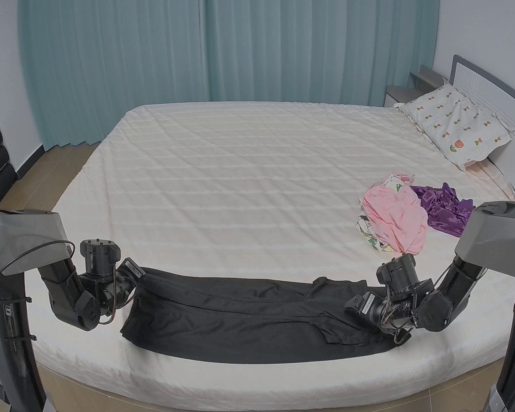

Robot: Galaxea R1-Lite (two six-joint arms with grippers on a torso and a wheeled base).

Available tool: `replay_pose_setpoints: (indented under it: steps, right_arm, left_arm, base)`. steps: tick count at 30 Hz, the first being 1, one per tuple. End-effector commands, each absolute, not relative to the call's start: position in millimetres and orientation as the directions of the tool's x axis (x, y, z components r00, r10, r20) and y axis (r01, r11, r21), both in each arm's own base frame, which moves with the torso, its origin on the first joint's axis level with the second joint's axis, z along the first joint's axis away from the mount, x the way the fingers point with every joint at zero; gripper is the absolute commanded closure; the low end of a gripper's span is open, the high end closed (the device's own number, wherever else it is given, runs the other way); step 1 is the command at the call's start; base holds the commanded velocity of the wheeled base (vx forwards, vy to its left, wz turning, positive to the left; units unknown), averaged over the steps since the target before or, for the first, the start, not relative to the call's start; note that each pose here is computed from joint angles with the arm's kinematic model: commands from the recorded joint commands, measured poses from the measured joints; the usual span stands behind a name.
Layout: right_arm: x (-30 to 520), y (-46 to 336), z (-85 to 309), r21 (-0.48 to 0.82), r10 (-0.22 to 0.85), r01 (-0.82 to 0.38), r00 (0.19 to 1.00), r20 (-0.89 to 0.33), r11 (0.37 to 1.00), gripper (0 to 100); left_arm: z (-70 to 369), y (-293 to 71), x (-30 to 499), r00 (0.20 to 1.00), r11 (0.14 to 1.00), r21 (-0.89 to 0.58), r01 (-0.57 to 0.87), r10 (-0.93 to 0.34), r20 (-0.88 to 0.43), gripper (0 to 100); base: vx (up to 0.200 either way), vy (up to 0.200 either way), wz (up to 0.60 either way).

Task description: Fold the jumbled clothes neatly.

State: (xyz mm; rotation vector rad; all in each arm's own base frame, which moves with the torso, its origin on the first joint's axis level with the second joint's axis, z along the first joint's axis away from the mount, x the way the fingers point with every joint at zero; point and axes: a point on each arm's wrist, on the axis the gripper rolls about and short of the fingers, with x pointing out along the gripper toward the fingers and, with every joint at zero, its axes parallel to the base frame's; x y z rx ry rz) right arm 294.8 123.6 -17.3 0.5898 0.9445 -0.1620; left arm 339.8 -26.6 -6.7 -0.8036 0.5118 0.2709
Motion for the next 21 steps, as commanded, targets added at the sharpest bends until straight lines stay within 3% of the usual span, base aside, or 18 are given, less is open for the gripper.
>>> replay_pose_setpoints:
  steps: [1, 3, 4, 21]
  right_arm:
    - [296.6, 126.4, -22.0, 0.394, 0.119, 0.381, 0.576, -0.809, 0.836, 0]
    - [298.1, 127.0, -23.8, 0.388, 0.116, 0.384, 0.569, -0.814, 0.838, 0]
    - [298.2, 127.0, -24.2, 0.385, 0.114, 0.386, 0.567, -0.816, 0.838, 100]
    - [303.4, 115.2, -11.0, 0.411, 0.103, 0.407, 0.597, -0.795, 0.816, 100]
  left_arm:
    - [-7.2, -26.7, 339.8, 0.845, 0.669, -0.614, -0.419, 0.039, -0.533, 100]
    - [-7.7, -26.7, 339.8, 0.844, 0.669, -0.614, -0.419, 0.039, -0.534, 100]
    - [-7.8, -26.7, 339.7, 0.844, 0.669, -0.613, -0.42, 0.04, -0.536, 100]
    - [-7.8, -26.6, 338.8, 0.843, 0.669, -0.612, -0.421, 0.04, -0.537, 100]
  base:
    - [0.0, 0.0, 0.0]
    - [0.0, 0.0, 0.0]
    - [0.0, 0.0, 0.0]
    - [0.0, 0.0, 0.0]
